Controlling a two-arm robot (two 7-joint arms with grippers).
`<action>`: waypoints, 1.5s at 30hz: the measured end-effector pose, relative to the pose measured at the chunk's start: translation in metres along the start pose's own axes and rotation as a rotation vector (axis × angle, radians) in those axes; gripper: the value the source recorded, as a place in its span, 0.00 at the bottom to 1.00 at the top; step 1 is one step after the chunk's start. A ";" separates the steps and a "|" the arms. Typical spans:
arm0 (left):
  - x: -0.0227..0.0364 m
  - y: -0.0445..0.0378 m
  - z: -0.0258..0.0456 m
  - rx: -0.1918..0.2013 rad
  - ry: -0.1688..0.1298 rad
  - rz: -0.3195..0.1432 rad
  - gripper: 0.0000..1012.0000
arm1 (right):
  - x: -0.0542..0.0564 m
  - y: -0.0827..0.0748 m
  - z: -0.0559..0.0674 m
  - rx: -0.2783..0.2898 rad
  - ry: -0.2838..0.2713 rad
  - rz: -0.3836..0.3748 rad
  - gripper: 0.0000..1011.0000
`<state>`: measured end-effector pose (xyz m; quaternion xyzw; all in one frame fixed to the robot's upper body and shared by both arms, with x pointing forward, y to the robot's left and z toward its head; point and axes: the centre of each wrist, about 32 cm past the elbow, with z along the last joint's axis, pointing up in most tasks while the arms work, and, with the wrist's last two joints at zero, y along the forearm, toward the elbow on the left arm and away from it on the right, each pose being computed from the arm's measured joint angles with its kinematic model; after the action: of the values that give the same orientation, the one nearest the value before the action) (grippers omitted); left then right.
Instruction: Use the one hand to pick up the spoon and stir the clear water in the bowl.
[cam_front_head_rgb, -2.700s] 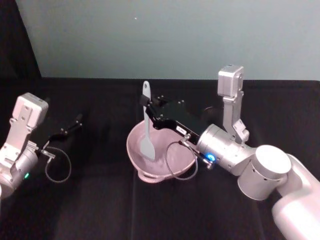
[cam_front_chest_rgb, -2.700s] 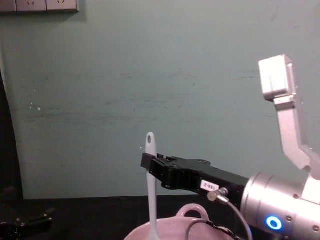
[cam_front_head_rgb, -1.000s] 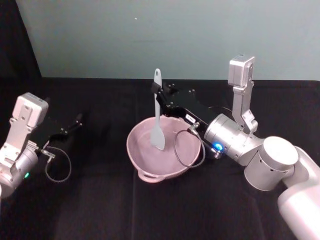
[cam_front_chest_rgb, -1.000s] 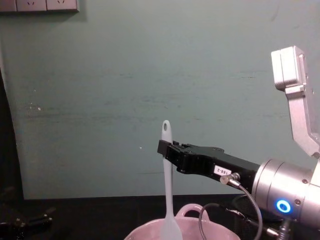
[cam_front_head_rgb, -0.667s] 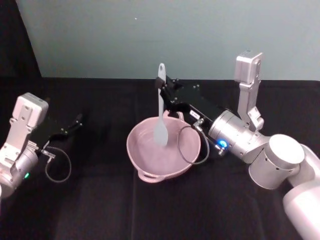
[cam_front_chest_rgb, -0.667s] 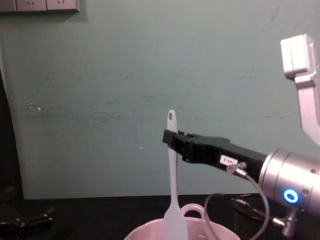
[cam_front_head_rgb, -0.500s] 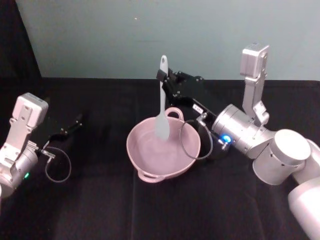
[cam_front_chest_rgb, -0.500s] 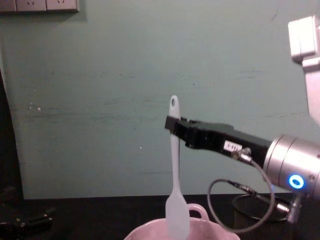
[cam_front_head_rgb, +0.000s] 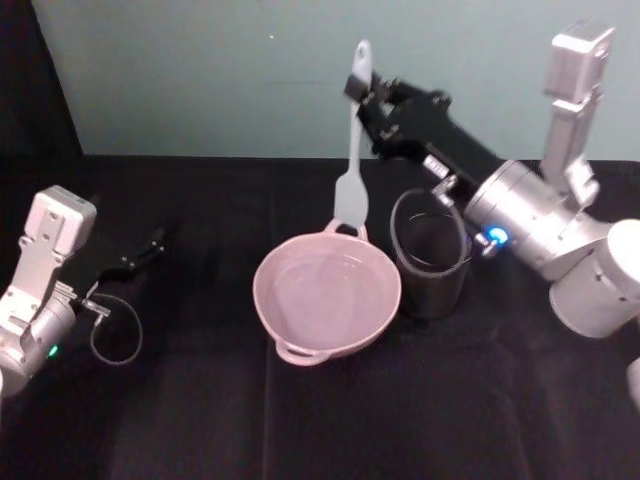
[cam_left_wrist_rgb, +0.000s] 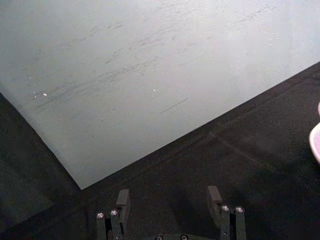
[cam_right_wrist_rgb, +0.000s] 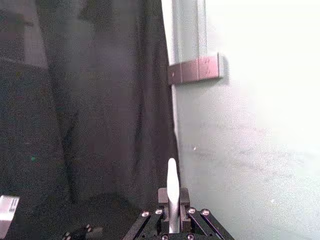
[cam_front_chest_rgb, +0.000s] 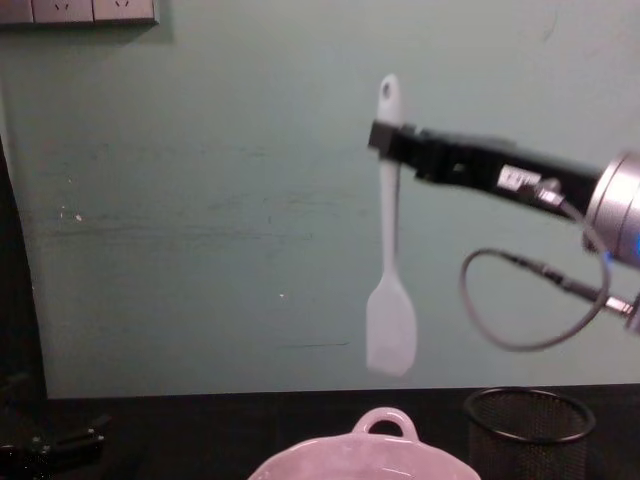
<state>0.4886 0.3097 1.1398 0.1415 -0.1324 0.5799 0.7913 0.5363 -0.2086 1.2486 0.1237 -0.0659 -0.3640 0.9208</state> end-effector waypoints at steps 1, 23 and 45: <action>0.0000 0.0000 0.0000 0.000 0.000 0.000 1.00 | 0.001 -0.001 0.003 0.004 -0.005 -0.003 0.12; 0.0000 0.0000 0.0000 0.000 0.000 0.000 1.00 | 0.027 -0.032 0.044 -0.002 -0.053 -0.112 0.12; 0.0000 0.0000 0.0000 0.000 0.000 0.000 1.00 | 0.044 -0.060 -0.015 -0.073 0.104 -0.231 0.12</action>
<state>0.4886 0.3097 1.1398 0.1415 -0.1325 0.5799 0.7913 0.5321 -0.2779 1.2187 0.1157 0.0098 -0.4631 0.8787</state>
